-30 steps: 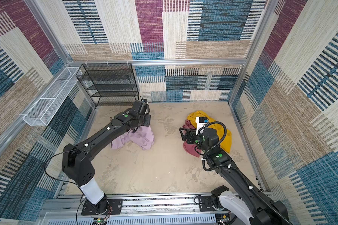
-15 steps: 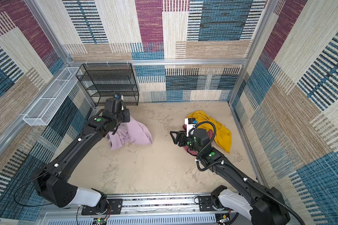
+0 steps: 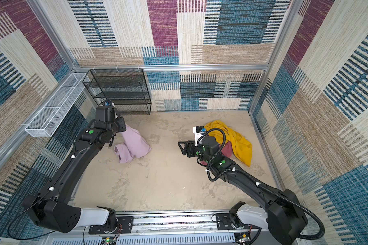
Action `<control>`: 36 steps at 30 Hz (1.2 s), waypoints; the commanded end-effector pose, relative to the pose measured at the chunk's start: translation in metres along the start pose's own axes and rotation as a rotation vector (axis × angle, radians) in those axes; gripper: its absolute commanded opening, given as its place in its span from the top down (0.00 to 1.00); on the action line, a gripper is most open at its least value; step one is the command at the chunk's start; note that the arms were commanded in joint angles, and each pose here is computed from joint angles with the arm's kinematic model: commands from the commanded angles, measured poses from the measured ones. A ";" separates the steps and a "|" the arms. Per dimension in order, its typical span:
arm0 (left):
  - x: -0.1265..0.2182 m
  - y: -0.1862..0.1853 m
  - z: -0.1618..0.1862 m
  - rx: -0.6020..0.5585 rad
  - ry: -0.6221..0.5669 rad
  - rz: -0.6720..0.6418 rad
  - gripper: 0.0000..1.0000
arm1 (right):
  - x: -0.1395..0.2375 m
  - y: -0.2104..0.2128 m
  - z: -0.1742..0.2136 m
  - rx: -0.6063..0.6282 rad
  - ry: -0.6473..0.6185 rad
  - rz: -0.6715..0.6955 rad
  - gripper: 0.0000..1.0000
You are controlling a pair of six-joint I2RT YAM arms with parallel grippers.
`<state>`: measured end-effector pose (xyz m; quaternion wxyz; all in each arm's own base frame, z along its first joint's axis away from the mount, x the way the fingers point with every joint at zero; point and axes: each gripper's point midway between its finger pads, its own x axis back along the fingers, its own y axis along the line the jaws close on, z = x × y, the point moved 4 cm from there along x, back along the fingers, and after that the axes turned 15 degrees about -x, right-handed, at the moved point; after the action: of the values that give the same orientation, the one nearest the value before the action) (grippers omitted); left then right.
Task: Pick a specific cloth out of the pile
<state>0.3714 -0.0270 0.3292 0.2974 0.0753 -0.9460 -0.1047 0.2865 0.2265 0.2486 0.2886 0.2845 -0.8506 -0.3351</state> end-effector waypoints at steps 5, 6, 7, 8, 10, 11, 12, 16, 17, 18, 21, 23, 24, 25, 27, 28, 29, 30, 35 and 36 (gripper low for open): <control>-0.019 0.016 0.029 -0.003 0.070 -0.069 1.00 | -0.006 0.014 -0.007 0.023 -0.012 -0.045 0.27; -0.022 0.017 0.033 0.005 0.076 -0.073 1.00 | -0.006 0.015 -0.006 0.027 -0.010 -0.047 0.27; -0.025 0.019 0.038 0.012 0.088 -0.080 1.00 | -0.007 0.014 -0.006 0.028 -0.007 -0.046 0.27; -0.027 0.020 0.042 0.015 0.098 -0.087 1.00 | -0.007 0.015 -0.006 0.027 -0.004 -0.046 0.27; -0.032 0.021 0.050 0.014 0.123 -0.095 1.00 | -0.008 0.017 -0.005 0.032 0.002 -0.051 0.27; -0.033 0.022 0.054 0.011 0.132 -0.102 1.00 | -0.008 0.017 -0.004 0.034 0.006 -0.050 0.27; -0.035 0.023 0.058 0.006 0.145 -0.110 1.00 | -0.008 0.018 -0.005 0.035 0.004 -0.050 0.27; -0.039 0.027 0.071 -0.004 0.179 -0.142 1.00 | -0.008 0.017 -0.004 0.036 0.008 -0.043 0.27; -0.039 0.028 0.074 -0.005 0.184 -0.146 1.00 | -0.009 0.017 -0.003 0.037 0.012 -0.041 0.27; -0.040 0.029 0.076 -0.003 0.188 -0.153 1.00 | -0.009 0.017 -0.002 0.035 0.016 -0.042 0.27; -0.042 0.032 0.085 -0.005 0.206 -0.166 1.00 | -0.010 0.016 -0.002 0.036 0.022 -0.035 0.27; -0.045 0.033 0.090 -0.006 0.218 -0.171 1.00 | -0.010 0.016 -0.002 0.036 0.023 -0.031 0.27; -0.047 0.033 0.093 -0.008 0.228 -0.176 1.00 | -0.010 0.016 -0.003 0.037 0.024 -0.030 0.27; -0.049 0.033 0.096 -0.011 0.236 -0.179 1.00 | -0.010 0.017 -0.002 0.039 0.027 -0.031 0.27; -0.055 0.033 0.102 -0.016 0.259 -0.184 1.00 | -0.011 0.019 -0.004 0.042 0.028 -0.031 0.27; -0.058 0.033 0.105 -0.021 0.270 -0.186 1.00 | -0.011 0.019 -0.004 0.043 0.029 -0.030 0.27; -0.061 0.033 0.109 -0.027 0.281 -0.192 1.00 | -0.011 0.019 -0.005 0.042 0.027 -0.027 0.27; -0.064 0.033 0.113 -0.033 0.294 -0.196 1.00 | -0.011 0.020 -0.005 0.043 0.027 -0.029 0.27; -0.074 0.031 0.125 -0.043 0.329 -0.192 1.00 | -0.012 0.020 -0.004 0.035 0.030 -0.030 0.27; -0.075 0.032 0.126 -0.043 0.335 -0.192 1.00 | -0.012 0.019 -0.004 0.033 0.030 -0.029 0.27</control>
<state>0.3538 0.0350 0.1954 0.4465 0.1661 -0.8679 -0.1408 0.2920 0.2431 0.2589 0.2931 0.3010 -0.8493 -0.3198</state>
